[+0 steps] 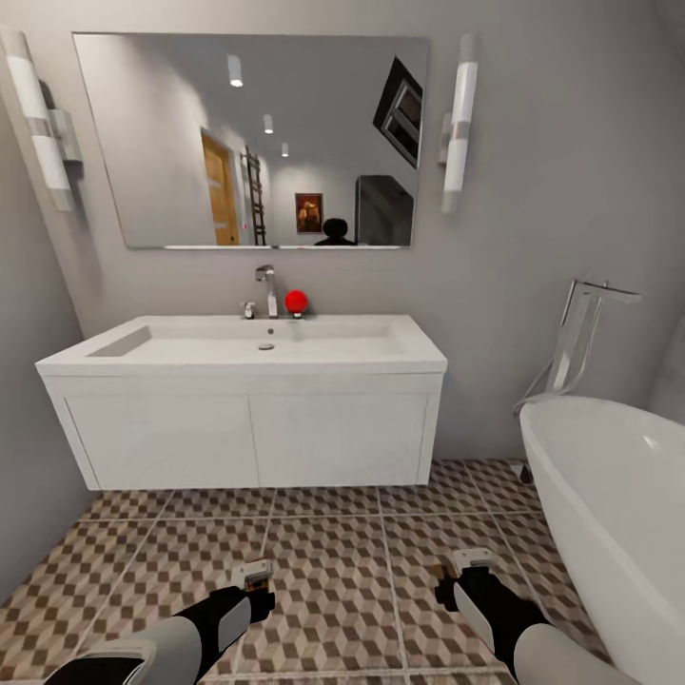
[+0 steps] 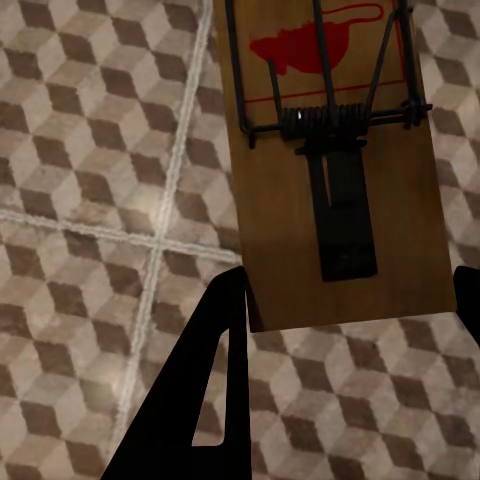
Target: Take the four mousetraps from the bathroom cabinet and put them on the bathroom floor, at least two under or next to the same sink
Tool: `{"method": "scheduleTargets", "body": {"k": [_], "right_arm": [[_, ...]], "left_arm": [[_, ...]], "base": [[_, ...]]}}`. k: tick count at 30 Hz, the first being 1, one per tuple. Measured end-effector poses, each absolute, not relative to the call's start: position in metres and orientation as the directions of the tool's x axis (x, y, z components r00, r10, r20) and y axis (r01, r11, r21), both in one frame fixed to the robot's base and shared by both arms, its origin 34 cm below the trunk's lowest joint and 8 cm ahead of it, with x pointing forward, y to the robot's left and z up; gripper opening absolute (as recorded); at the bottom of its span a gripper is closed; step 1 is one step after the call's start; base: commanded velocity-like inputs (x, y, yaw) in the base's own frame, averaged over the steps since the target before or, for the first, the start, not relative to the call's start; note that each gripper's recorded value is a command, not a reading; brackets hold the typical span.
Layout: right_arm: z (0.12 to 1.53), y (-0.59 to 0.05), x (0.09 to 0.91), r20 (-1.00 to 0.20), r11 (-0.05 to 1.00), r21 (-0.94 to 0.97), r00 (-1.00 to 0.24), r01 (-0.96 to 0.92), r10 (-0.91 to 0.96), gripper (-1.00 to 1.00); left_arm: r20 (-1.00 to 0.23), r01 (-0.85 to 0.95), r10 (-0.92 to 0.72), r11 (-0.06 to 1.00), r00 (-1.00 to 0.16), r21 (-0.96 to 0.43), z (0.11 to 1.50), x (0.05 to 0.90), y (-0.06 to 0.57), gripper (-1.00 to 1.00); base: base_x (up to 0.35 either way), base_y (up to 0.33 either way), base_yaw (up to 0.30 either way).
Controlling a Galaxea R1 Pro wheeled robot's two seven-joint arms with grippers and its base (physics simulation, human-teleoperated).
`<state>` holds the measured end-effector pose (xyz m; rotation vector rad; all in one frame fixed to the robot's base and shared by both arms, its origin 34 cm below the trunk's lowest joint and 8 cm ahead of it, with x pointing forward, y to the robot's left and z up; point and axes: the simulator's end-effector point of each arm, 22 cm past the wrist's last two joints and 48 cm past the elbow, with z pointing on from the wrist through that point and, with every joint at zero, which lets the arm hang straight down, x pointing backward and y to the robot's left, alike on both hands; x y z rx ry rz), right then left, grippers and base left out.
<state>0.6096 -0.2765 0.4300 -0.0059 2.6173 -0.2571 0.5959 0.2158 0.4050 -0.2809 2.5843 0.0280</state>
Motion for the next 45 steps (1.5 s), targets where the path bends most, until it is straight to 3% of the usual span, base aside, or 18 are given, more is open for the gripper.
{"method": "scheduleTargets", "body": {"k": [45], "right_arm": [[0.333,-0.273,0.586,-0.488,0.983,-0.181,-0.871,0.033,-0.060,-1.00]], "left_arm": [[-0.521,-0.219,-0.197,0.976,-0.831,-0.019,0.308,0.573,0.231,-1.00]], "base": [[0.000,0.000,-0.001]]}}
